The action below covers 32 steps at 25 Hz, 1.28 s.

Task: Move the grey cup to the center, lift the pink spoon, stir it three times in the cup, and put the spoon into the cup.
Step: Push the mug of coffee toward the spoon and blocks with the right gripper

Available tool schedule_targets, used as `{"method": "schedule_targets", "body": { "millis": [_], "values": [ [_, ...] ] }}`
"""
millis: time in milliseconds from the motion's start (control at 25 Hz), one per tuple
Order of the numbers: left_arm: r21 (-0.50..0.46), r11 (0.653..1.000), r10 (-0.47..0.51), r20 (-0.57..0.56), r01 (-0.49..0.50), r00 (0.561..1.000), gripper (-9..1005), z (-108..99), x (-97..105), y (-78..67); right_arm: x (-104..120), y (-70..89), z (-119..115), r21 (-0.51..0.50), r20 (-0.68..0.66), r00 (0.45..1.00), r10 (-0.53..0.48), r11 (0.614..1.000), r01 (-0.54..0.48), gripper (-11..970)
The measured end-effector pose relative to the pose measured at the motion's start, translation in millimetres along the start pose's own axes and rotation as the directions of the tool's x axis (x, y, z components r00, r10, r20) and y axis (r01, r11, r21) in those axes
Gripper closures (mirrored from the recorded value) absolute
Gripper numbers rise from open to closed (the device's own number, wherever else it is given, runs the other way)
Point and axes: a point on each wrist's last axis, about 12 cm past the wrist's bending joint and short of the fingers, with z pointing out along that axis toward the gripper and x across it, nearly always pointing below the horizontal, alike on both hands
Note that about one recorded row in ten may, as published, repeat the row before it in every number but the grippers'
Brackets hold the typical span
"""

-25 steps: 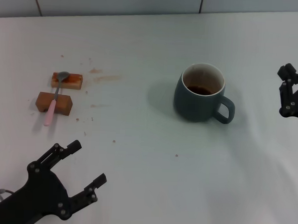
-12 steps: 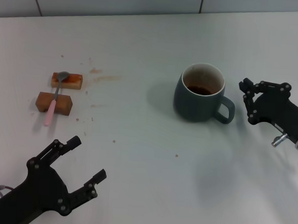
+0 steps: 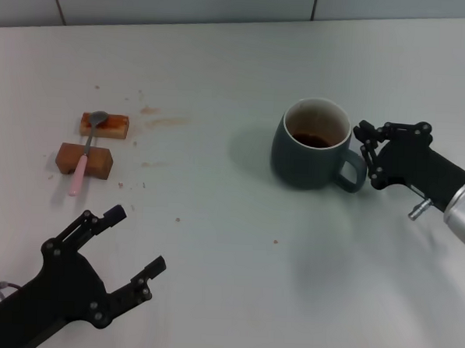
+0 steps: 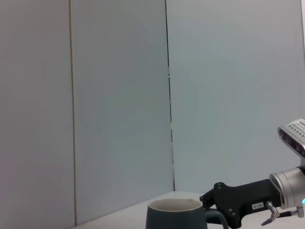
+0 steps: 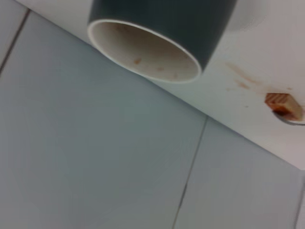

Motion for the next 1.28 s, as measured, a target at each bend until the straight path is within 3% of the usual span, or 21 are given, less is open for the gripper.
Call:
{"method": "schedule_targets", "body": {
  "millis": [440, 1280],
  "values": [
    [-0.014, 1.0, -0.005, 0.003, 0.005, 1.0, 167, -0.2, 0.1, 0.1, -16.5, 11.3, 24.9, -0.115, 0.034, 0.999, -0.009, 0.993, 0.013, 901],
    [-0.013, 1.0, -0.014, 0.017, 0.014, 1.0, 167, -0.1, -0.9, -1.7, -57.4, 34.7, 80.8, -0.242, 0.064, 0.998, 0.01, 0.97, 0.006, 905]
  ]
}}
